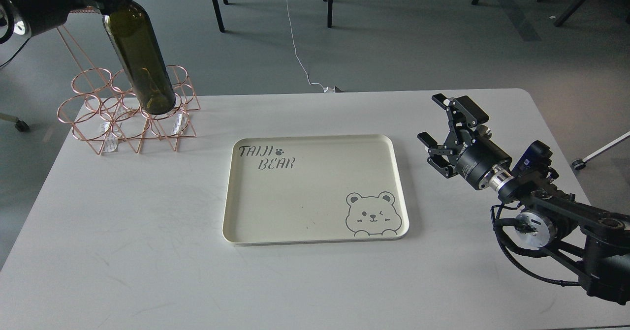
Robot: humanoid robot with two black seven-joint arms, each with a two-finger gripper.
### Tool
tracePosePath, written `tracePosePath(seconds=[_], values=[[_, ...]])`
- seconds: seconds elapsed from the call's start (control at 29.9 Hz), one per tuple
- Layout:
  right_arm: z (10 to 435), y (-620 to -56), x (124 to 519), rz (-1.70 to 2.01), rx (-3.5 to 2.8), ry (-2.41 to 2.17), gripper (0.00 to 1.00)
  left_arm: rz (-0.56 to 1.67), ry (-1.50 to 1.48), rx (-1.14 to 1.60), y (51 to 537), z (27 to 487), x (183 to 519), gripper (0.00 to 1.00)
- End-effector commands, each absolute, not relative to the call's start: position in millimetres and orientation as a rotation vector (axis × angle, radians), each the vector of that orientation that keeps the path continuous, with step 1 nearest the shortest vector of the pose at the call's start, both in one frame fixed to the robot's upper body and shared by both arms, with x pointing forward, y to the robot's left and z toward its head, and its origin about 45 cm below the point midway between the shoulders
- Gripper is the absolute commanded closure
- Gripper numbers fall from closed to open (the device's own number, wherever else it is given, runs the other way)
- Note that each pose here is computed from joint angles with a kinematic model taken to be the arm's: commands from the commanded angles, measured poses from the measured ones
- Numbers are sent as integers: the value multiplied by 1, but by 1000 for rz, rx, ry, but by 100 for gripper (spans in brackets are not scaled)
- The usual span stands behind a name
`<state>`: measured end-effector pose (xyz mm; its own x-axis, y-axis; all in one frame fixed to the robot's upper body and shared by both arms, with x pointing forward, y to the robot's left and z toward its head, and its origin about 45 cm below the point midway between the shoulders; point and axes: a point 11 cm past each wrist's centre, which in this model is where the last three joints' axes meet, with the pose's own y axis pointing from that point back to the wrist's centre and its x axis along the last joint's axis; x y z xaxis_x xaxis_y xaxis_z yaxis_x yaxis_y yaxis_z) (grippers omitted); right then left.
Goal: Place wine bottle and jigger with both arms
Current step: 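Lower the bottle into the rack and open the left gripper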
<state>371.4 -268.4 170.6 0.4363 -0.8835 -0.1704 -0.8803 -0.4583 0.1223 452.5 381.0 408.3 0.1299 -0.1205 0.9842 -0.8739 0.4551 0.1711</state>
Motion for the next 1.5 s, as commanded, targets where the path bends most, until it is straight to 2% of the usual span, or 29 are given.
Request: tracePosePath(seconds=[0.0,0.67,1.47], values=[[171,-268,371,-329,2649,-1627,1,697,-1343,969,378,406,453,85],[169,-269,370,-334,2646,-1627,1,718,-1291,1000,390,386,458,83],[163,-270,365,-355,2637,-1626,1,727,-1178,1007,397,327,456,79]])
